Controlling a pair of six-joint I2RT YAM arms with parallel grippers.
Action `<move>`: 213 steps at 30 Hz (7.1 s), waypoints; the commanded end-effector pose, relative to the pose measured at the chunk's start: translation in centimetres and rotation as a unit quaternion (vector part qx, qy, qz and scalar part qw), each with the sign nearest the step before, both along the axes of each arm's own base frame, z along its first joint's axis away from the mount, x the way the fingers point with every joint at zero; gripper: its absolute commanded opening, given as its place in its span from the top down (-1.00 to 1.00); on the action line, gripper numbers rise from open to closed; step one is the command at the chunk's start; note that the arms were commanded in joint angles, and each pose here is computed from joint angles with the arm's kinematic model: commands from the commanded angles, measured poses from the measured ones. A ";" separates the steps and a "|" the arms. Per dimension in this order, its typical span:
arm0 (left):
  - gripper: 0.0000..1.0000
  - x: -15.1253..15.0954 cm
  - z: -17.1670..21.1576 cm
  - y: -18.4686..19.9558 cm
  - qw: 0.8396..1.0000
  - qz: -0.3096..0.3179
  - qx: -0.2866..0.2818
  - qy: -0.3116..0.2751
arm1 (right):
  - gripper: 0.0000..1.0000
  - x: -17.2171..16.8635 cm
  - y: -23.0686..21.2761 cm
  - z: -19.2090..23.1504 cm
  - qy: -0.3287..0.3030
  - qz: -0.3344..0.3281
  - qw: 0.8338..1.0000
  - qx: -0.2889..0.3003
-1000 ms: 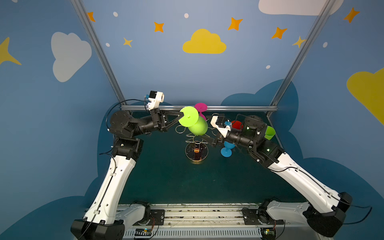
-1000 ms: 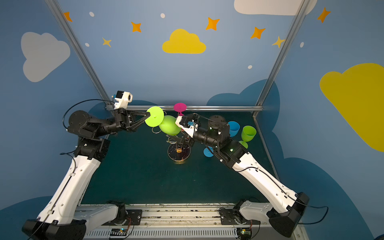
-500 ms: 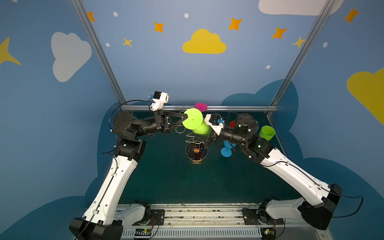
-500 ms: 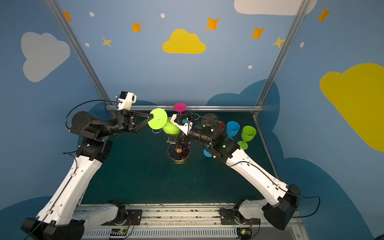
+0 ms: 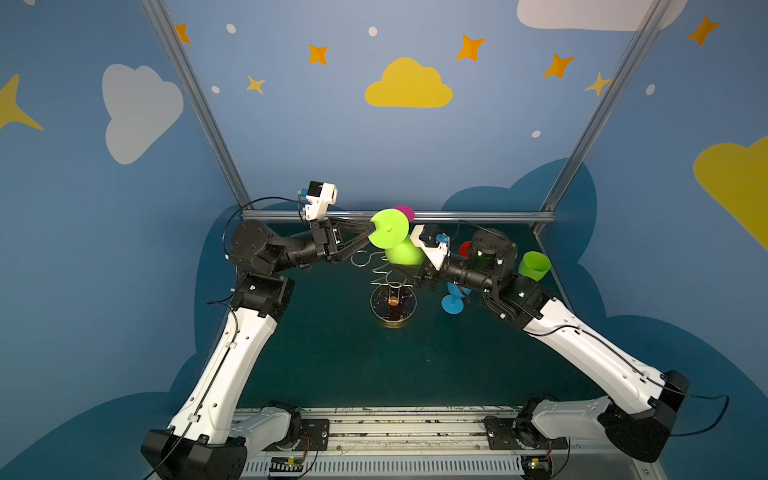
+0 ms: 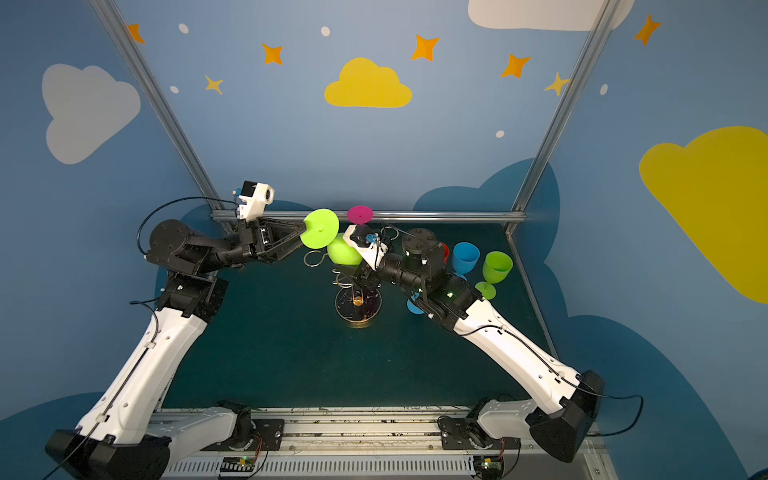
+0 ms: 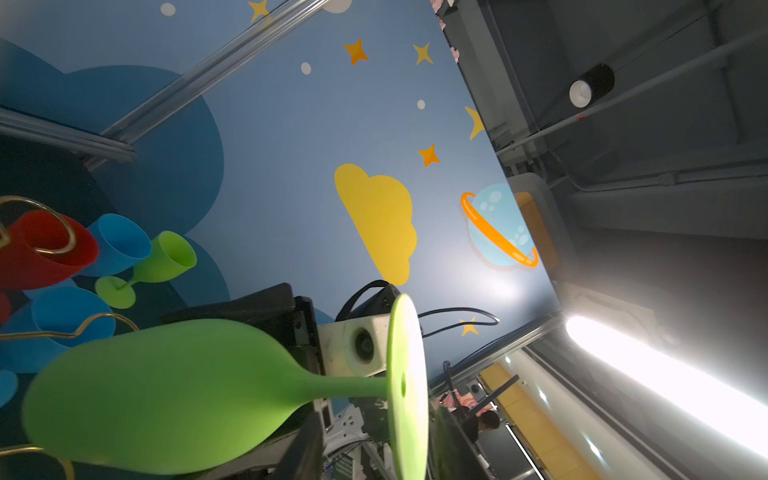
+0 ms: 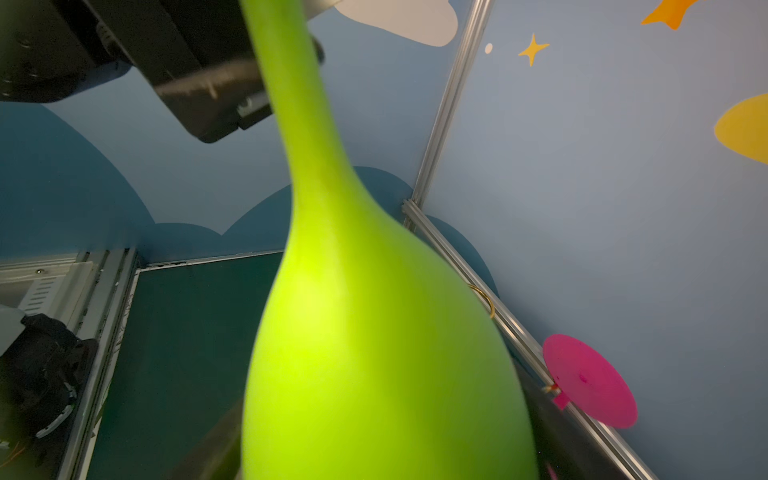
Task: Take the wine glass off the wine glass rack
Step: 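Close the right gripper around the green glass bowl held by left, then pull the green glass away with the right gripper while left releases its foot, then carry the green glass down to the table near the rack base with right, then set the green glass upright and open the right gripper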
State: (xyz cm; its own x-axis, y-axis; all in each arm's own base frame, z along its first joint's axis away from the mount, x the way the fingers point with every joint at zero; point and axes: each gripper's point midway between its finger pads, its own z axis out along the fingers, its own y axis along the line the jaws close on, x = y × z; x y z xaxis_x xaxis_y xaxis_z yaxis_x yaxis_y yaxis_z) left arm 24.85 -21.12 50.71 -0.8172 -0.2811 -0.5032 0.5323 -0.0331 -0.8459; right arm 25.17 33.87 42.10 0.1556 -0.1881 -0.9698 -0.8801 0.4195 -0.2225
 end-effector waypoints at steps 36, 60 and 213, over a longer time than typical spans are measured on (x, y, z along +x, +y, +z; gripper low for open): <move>-0.09 1.3 -5.7 -6.2 0.659 0.209 0.240 -0.681 | 0.71 -4.9 -8.0 -6.0 0.269 -0.113 0.947 -0.133; 0.94 2.0 -5.3 -5.5 0.664 0.244 0.252 -0.660 | -0.65 -6.3 -6.2 -4.4 0.278 -0.078 0.954 -0.084; -0.99 4.4 -15.9 19.1 0.735 0.575 0.313 -0.176 | 0.15 0.8 -14.9 -19.6 0.455 -0.338 0.797 -0.209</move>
